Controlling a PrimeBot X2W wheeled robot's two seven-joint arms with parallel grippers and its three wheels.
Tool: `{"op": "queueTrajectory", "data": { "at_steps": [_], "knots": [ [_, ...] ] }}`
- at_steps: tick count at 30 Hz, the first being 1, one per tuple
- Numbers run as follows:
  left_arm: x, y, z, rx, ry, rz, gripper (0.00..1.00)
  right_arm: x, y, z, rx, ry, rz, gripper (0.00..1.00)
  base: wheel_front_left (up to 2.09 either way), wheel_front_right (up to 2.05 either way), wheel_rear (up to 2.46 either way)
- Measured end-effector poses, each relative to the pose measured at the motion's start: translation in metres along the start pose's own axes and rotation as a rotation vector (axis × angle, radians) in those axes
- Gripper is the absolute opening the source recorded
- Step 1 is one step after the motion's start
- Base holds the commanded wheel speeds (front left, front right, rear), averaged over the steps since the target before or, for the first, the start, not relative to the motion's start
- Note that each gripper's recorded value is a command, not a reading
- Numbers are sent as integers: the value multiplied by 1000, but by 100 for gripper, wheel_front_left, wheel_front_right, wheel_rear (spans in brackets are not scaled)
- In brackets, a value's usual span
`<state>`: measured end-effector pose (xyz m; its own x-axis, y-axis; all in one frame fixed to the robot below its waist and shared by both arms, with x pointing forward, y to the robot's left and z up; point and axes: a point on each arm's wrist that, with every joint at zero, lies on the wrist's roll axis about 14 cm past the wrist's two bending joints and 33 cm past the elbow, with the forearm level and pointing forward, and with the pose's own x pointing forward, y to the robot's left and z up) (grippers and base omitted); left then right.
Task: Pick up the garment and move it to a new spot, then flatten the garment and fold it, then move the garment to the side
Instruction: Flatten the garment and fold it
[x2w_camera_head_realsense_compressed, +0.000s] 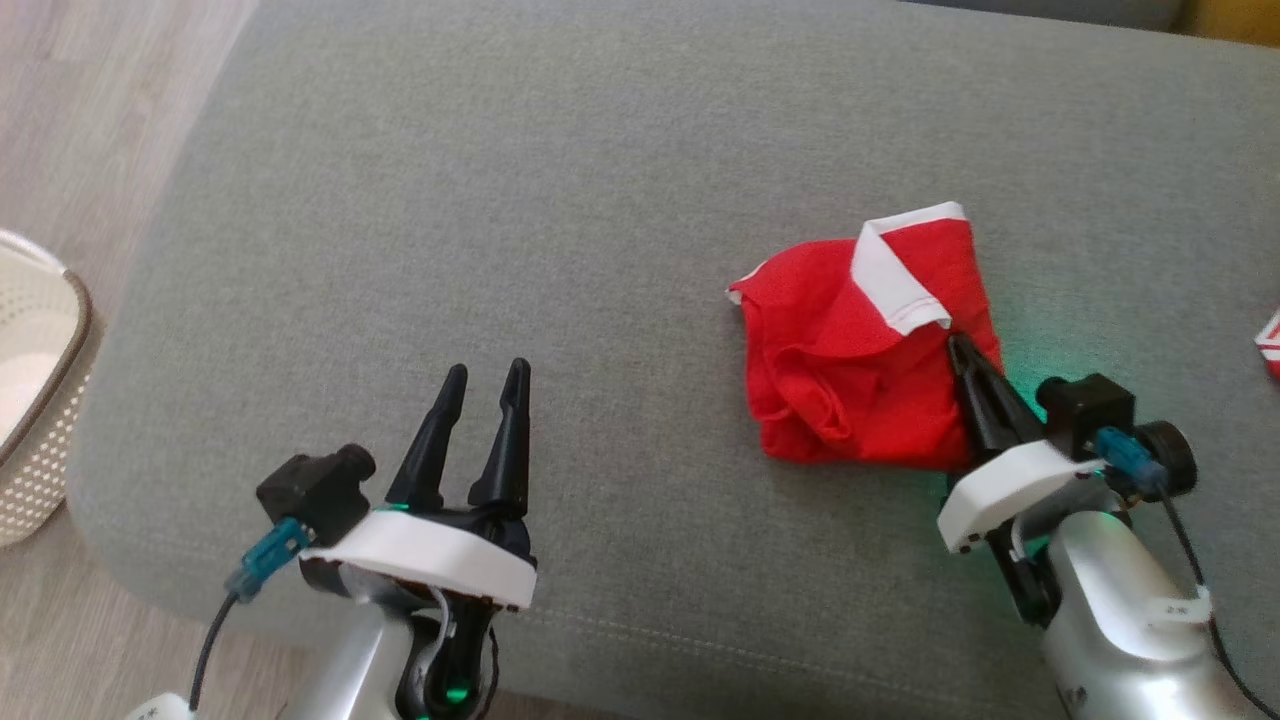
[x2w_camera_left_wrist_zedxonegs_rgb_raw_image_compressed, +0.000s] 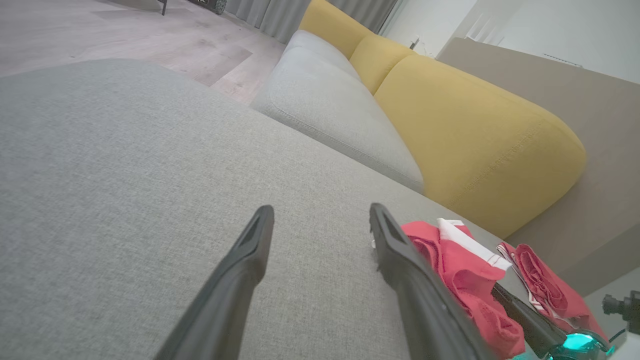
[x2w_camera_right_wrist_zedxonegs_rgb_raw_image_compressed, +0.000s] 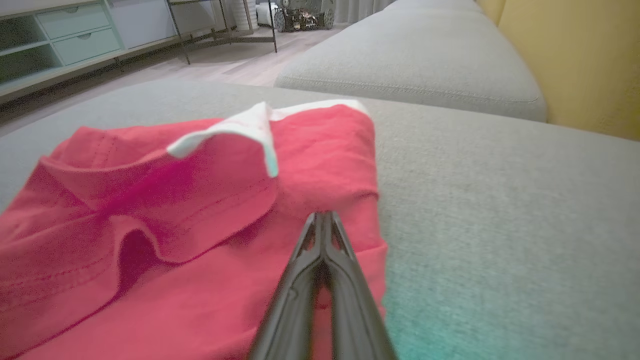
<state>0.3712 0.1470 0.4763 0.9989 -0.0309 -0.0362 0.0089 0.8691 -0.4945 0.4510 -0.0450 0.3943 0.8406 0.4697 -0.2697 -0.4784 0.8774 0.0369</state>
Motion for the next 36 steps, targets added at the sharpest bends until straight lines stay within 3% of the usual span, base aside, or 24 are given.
{"op": "queueTrajectory", "data": {
  "at_steps": [18,36],
  "knots": [
    [0,4,10,4,-27,17,100,12,51,1,-25,12,156,0,0,0,0],
    [-11,18,18,-11,-52,76,100,48,87,38,-92,-58,278,0,0,0,0]
  ]
}}
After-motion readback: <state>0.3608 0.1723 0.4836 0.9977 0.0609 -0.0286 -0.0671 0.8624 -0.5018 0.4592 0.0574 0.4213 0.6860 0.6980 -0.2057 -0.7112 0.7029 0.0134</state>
